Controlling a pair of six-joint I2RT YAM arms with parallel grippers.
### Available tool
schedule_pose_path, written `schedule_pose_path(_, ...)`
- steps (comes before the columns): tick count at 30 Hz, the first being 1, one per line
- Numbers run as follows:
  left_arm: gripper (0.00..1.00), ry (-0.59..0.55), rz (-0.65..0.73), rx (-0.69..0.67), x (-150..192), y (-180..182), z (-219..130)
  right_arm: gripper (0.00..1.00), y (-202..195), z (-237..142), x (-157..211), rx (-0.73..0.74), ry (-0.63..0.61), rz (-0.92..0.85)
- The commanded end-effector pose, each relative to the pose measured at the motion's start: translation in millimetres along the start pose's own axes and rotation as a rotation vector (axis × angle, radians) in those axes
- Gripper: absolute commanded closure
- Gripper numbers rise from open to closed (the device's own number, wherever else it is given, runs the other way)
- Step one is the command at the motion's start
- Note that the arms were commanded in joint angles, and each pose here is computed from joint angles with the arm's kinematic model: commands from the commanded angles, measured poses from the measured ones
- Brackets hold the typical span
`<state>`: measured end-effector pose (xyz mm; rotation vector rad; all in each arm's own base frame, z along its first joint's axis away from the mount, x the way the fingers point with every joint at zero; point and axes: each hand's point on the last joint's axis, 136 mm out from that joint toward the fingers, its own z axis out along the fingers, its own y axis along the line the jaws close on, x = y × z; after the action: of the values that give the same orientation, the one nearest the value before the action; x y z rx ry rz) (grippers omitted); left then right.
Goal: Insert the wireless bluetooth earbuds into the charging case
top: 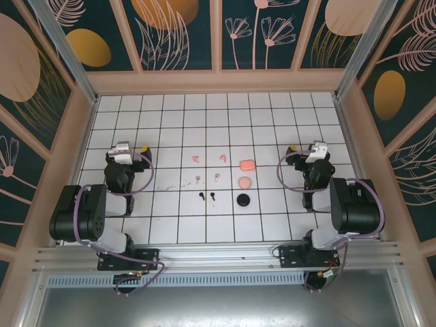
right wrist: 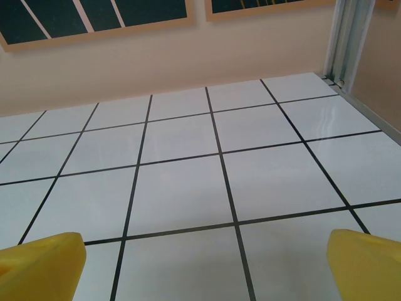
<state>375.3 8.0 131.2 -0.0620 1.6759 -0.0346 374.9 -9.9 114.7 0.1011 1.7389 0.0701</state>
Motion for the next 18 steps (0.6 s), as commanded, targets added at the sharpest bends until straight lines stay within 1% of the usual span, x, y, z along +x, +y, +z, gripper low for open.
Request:
schedule_pose_path(1, 0.01, -0.02, -0.019, -0.014, -6.0, 3.5, 0.7, 0.01, 3.2, 3.0, -6.2, -0.022, -0.016, 0.006)
schedule_pose_path(18, 0.01, -0.011, -0.023, -0.029, -5.3, 6.1, 3.3, 0.01, 3.5, 3.2, -6.5, -0.024, -0.016, 0.006)
